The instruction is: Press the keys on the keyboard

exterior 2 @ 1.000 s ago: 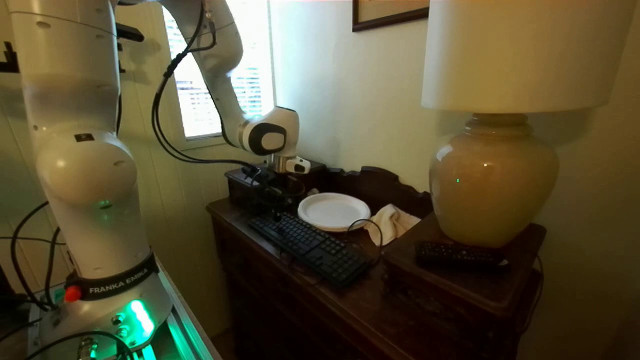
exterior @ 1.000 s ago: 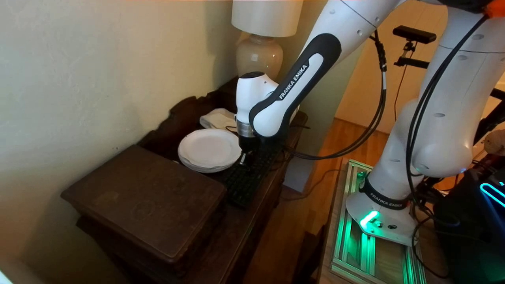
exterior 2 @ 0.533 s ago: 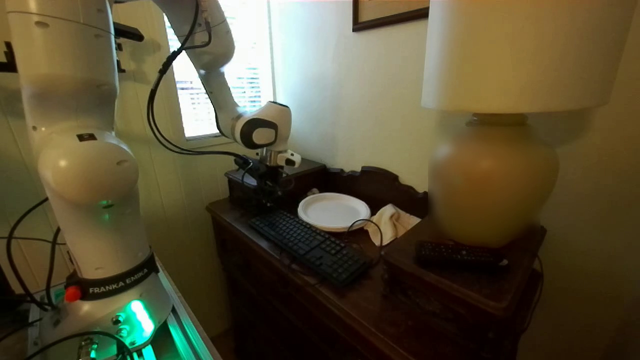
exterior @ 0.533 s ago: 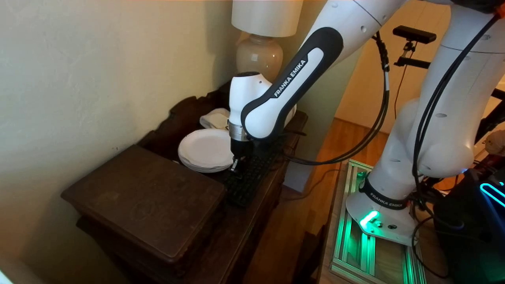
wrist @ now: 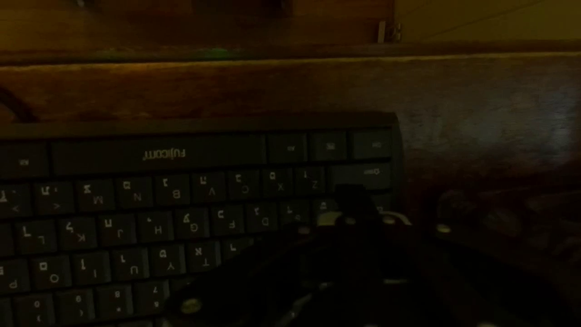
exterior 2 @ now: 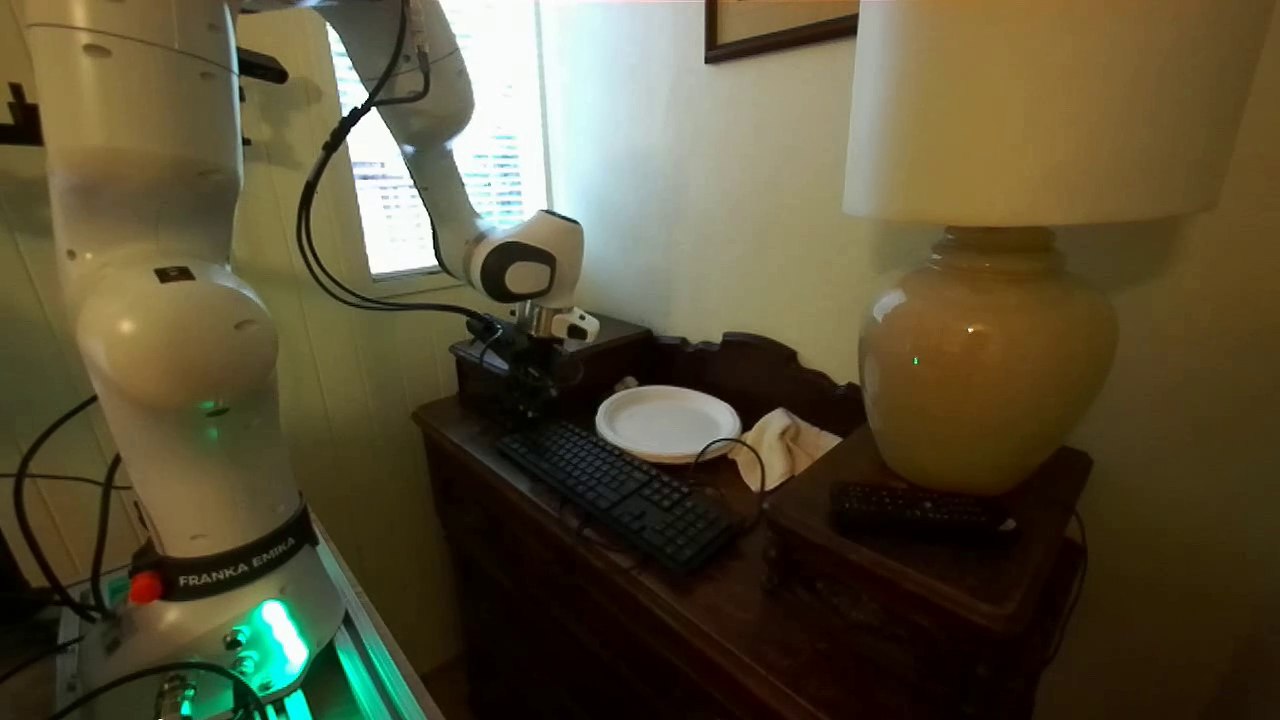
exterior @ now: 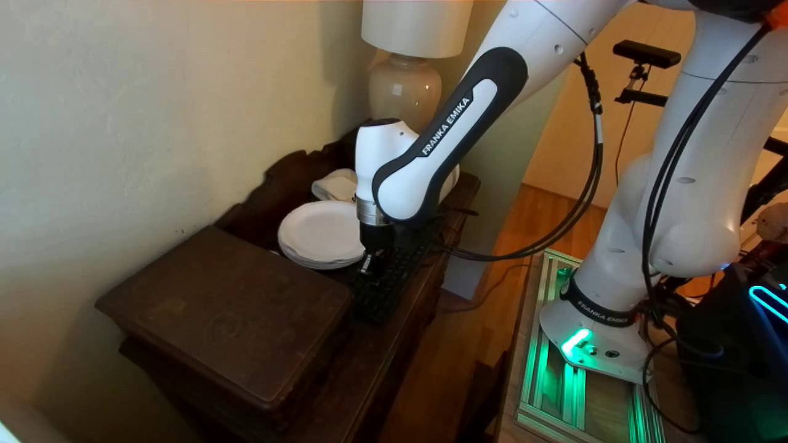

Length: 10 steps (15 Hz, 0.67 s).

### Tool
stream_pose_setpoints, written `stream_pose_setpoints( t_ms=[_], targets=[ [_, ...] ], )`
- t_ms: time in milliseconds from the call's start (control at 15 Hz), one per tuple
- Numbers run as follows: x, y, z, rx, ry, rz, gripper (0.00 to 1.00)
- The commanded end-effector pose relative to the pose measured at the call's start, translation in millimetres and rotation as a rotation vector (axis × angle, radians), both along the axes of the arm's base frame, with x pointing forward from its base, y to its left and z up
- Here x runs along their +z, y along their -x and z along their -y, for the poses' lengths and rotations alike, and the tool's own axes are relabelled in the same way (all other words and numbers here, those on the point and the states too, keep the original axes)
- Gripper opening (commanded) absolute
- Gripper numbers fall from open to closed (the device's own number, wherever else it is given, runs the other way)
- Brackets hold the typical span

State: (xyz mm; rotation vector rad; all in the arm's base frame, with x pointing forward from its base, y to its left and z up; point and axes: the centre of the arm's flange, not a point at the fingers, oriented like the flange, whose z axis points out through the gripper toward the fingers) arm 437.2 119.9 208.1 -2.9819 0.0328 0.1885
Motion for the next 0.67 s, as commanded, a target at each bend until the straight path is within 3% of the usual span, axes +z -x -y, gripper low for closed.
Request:
stream_pose_setpoints(
  t_ms=[0,600],
  targets=[
    [-7,-7,1,-0.035,-0.006,-0.019,0.00],
    [-21,-14,4,-0.046,-0.026,-0.037,0.00]
  ],
)
